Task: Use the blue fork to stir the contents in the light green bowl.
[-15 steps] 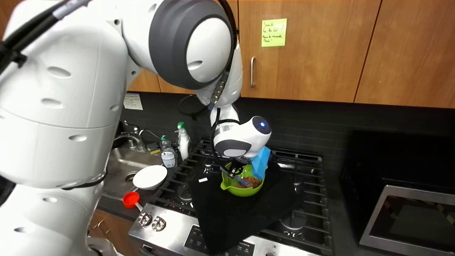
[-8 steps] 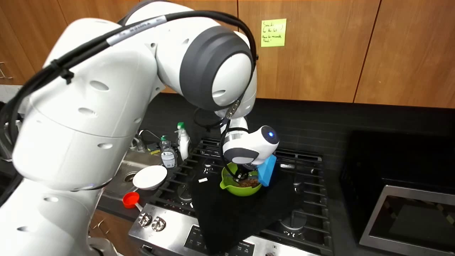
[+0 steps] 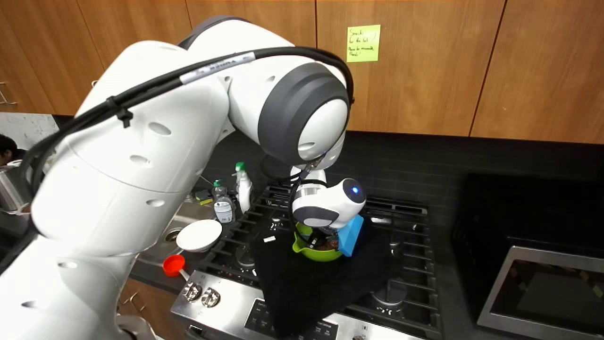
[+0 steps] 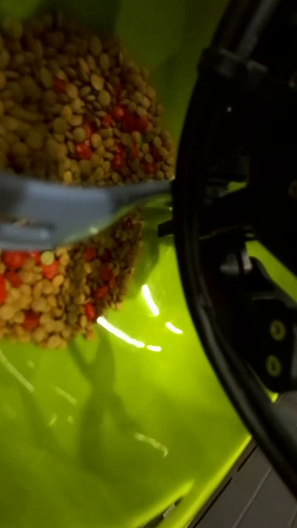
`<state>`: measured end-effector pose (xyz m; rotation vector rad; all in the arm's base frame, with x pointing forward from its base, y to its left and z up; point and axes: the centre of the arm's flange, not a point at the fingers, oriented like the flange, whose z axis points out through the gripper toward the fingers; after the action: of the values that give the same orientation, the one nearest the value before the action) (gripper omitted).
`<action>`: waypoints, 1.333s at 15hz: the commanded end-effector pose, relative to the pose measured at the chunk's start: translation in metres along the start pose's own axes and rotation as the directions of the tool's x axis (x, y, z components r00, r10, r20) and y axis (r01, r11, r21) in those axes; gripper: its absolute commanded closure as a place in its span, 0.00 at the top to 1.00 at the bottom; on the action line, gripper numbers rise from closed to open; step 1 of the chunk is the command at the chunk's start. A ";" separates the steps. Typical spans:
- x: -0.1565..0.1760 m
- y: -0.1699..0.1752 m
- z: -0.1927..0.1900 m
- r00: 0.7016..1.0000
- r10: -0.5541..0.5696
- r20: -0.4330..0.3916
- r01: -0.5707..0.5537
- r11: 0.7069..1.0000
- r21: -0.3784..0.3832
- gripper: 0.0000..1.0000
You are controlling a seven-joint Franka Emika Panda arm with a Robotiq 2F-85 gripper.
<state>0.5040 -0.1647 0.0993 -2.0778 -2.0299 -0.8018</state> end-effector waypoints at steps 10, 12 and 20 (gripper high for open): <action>0.049 0.017 -0.082 0.996 -0.016 0.086 0.024 0.995 -0.096 0.05; 0.062 0.023 -0.106 0.993 -0.030 0.114 0.045 0.991 -0.124 0.05; 0.086 0.038 -0.127 0.987 -0.058 0.149 0.083 0.983 -0.164 0.19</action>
<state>0.5009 -0.1474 0.2568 -2.2246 -2.1925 -0.8893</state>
